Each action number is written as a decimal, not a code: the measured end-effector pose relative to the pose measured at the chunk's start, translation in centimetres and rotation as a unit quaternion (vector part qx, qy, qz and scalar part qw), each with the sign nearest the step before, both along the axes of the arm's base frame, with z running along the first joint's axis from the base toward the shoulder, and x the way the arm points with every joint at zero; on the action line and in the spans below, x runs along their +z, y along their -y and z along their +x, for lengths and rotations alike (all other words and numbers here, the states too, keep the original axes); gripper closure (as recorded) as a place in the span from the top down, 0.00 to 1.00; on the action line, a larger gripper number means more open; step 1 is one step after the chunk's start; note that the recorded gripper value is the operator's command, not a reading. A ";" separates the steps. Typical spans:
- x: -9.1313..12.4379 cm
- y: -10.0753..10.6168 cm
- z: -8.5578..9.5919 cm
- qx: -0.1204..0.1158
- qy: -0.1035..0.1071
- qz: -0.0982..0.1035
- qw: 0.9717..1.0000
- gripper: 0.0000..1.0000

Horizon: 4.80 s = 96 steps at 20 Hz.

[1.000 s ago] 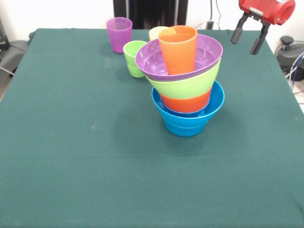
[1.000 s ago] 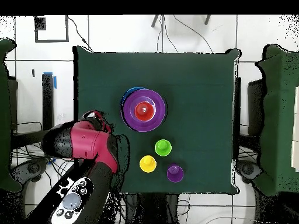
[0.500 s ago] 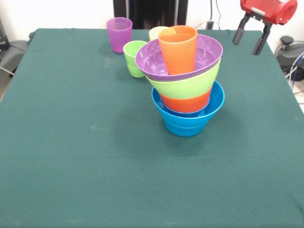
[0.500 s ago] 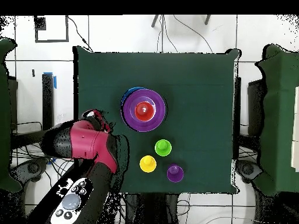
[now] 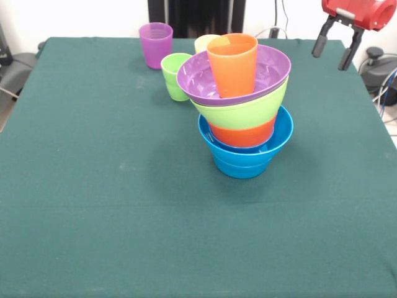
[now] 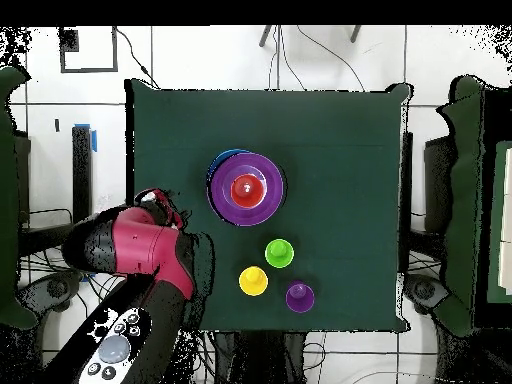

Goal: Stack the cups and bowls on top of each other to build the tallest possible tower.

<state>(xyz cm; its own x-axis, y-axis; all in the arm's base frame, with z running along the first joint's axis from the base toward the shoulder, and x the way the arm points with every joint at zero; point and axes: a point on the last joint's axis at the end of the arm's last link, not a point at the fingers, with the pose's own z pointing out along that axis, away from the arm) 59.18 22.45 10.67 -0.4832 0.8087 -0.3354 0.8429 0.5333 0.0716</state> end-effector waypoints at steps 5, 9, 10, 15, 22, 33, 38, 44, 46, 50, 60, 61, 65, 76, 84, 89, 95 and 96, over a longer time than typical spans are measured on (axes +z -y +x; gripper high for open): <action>0.0 0.0 0.0 -0.001 0.000 0.000 1.000 1.00; 0.1 0.1 0.1 -0.002 0.001 0.000 1.000 1.00; 0.1 0.1 0.1 -0.002 0.001 0.000 1.000 1.00; 0.2 0.2 0.1 -0.003 0.002 -0.001 1.000 1.00; 0.2 0.3 0.1 -0.003 0.002 -0.002 1.000 1.00; 0.4 0.5 0.1 -0.004 0.003 -0.004 1.000 1.00; 0.4 0.6 0.2 -0.005 0.004 -0.005 1.000 1.00; 0.4 0.6 0.2 -0.005 0.004 -0.005 1.000 1.00; 0.4 0.6 0.2 -0.005 0.004 -0.005 1.000 1.00; 0.5 0.7 0.2 -0.005 0.004 -0.005 1.000 1.00; 0.5 0.8 0.2 -0.006 0.005 -0.006 1.000 1.00; 0.5 0.8 0.2 -0.006 0.005 -0.006 1.000 1.00; 0.5 0.8 0.2 -0.006 0.005 -0.006 1.000 1.00; 2.4 0.6 0.8 -0.006 0.019 0.000 1.000 1.00; 7.1 0.0 1.9 -0.008 0.053 0.021 0.998 1.00; 9.4 -0.1 2.2 -0.011 0.063 0.032 0.997 1.00; 12.0 1.2 2.4 -0.024 0.075 0.043 0.996 1.00; 12.3 1.6 2.4 -0.027 0.077 0.044 0.996 1.00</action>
